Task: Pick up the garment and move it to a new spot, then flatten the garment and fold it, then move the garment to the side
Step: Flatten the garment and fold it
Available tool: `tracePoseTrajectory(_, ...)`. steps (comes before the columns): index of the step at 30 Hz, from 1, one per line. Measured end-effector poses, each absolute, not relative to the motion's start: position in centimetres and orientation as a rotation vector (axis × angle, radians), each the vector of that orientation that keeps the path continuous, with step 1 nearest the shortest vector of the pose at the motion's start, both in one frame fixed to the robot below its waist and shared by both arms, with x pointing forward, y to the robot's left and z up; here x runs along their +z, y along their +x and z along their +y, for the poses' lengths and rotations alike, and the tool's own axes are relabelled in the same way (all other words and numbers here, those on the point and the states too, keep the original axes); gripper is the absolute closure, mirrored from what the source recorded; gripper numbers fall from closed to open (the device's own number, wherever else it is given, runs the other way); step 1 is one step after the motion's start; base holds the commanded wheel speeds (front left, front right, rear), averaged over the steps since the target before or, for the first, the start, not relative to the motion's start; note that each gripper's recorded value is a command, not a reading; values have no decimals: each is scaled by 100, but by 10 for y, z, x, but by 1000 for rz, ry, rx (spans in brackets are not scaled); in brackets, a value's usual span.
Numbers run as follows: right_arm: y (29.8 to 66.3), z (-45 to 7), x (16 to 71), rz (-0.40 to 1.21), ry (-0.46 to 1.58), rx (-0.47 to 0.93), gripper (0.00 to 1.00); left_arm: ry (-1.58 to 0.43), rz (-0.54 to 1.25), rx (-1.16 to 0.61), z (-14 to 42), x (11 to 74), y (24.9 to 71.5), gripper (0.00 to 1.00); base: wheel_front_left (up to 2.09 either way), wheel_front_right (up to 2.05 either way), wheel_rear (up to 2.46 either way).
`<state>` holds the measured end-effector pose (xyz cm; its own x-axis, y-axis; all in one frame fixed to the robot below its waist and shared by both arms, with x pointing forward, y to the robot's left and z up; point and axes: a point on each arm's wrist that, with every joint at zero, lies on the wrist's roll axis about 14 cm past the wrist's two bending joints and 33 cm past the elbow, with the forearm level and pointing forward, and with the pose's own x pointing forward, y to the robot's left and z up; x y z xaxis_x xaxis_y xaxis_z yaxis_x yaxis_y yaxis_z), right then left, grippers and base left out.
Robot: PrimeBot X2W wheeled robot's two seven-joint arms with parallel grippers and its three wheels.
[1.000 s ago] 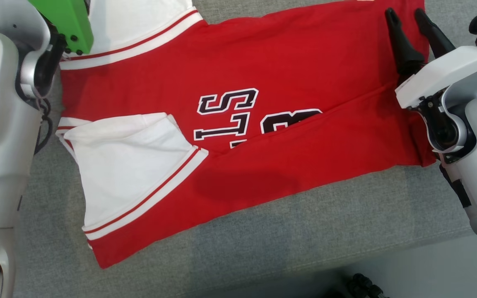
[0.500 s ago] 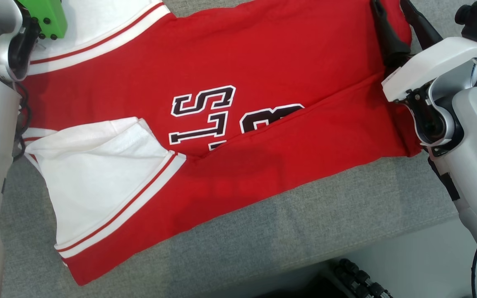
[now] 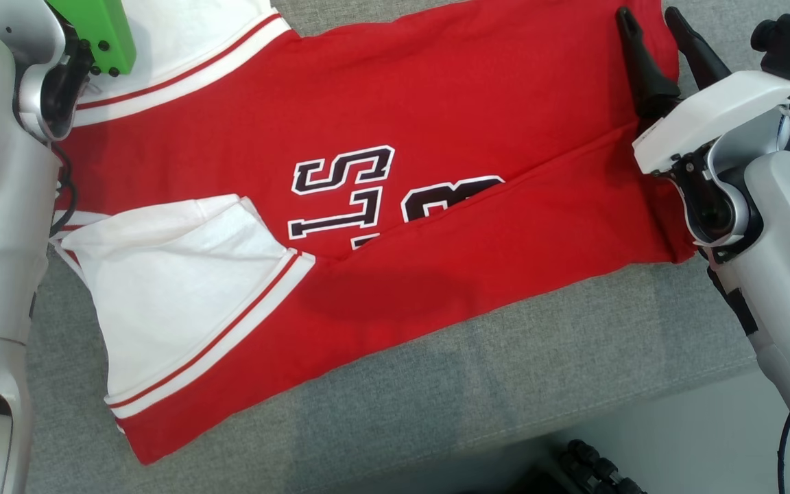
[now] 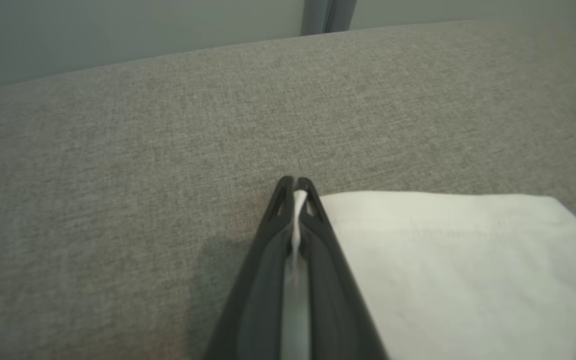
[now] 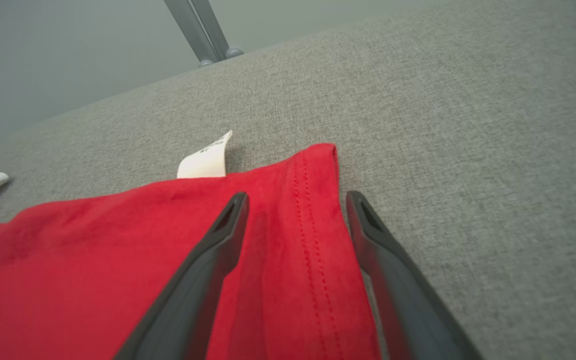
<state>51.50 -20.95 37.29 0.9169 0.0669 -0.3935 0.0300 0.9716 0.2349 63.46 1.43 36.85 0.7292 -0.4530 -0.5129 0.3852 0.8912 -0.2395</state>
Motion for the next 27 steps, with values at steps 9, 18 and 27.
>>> tracePoseTrajectory(9,517,-207,378,398,245,26,0,-139,526,-496,11,395,634,100,0,0,0)
tracePoseTrajectory(18,532,-214,378,402,228,5,0,-181,472,-532,6,417,638,100,0,0,0)
tracePoseTrajectory(27,528,-215,361,488,244,-21,0,-160,454,-538,10,421,634,100,0,0,0)
